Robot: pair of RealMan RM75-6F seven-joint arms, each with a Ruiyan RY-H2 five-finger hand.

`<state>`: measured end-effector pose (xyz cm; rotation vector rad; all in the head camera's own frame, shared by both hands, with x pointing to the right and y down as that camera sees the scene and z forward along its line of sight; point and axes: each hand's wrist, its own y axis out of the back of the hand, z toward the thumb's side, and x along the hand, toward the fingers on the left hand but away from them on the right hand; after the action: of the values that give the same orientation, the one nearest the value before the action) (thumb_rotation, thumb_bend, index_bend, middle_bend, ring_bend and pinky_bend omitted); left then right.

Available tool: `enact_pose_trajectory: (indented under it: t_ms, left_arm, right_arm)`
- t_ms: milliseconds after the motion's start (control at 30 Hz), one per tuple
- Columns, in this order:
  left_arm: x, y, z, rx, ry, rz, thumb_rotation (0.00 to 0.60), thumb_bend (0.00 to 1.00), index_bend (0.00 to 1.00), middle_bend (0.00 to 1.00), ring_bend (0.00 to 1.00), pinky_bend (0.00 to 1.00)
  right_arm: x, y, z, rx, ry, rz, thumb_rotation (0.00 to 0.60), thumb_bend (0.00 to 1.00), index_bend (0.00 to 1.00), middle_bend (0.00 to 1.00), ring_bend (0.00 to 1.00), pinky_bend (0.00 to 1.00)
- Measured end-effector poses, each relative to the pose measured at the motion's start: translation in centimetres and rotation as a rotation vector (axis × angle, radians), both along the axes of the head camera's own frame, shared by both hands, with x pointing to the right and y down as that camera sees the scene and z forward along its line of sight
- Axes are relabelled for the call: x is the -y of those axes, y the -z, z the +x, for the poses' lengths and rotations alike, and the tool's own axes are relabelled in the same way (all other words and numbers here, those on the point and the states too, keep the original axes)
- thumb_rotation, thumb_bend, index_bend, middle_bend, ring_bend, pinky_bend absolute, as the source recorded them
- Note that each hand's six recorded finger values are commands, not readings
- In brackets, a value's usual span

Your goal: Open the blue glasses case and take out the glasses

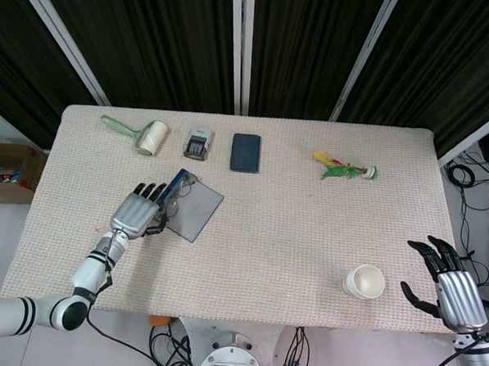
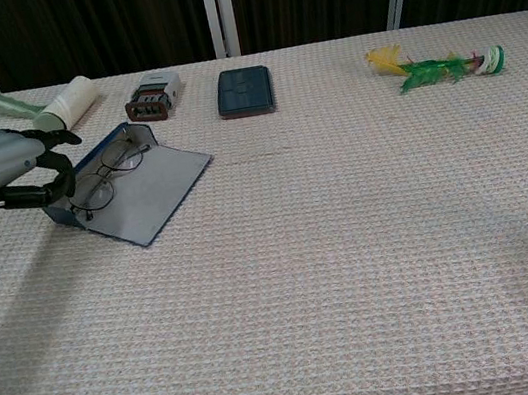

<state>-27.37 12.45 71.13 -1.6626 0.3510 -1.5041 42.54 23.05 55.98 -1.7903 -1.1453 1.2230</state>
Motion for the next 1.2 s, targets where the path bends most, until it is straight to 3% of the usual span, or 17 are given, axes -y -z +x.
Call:
enact_pose_trajectory:
  t_ms: [300, 400, 533, 667, 900, 1200]
  left_arm:
    - [4.8, -1.2, -3.5, 0.087, 0.114, 0.059, 0.0, 0.58, 0.34, 0.02, 0.05, 0.12]
    - [6.5, -1.2, -3.7, 0.073, 0.152, 0.076, 0.0, 0.59, 0.33, 0.02, 0.05, 0.12]
    - [7.8, -0.9, -2.4, -0.02, 0.206, 0.08, 0.0, 0.59, 0.33, 0.02, 0.05, 0.12]
    - [8.3, -1.7, -0.5, -0.101, 0.239, 0.037, 0.0, 0.59, 0.33, 0.02, 0.05, 0.12]
    - [8.8, -3.9, 2.0, -0.123, 0.257, -0.02, 0.0, 0.59, 0.33, 0.02, 0.05, 0.12]
    - [6.9, -3.5, 5.1, -0.179, 0.179, -0.087, 0.0, 0.58, 0.36, 0.02, 0.05, 0.12]
  right_arm:
    - [-0.3, 0.4, 0.2, -0.006, -0.014, 0.008, 0.6, 0.24, 0.18, 0.24, 0.07, 0.14]
    - [-0.4, 0.5, 0.3, -0.008, -0.017, 0.011, 0.6, 0.24, 0.18, 0.24, 0.07, 0.14]
    - [-0.5, 0.5, 0.3, -0.008, -0.021, 0.008, 0.6, 0.24, 0.18, 0.24, 0.07, 0.14]
    - [-0.6, 0.5, 0.5, -0.009, -0.025, 0.007, 0.6, 0.24, 0.18, 0.24, 0.07, 0.14]
    - [-0.7, 0.6, 0.9, -0.013, -0.036, 0.005, 0.6, 0.24, 0.18, 0.24, 0.07, 0.14]
    - [-0.7, 0.3, 1.0, -0.009, -0.04, -0.002, 0.6, 0.24, 0.18, 0.24, 0.07, 0.15]
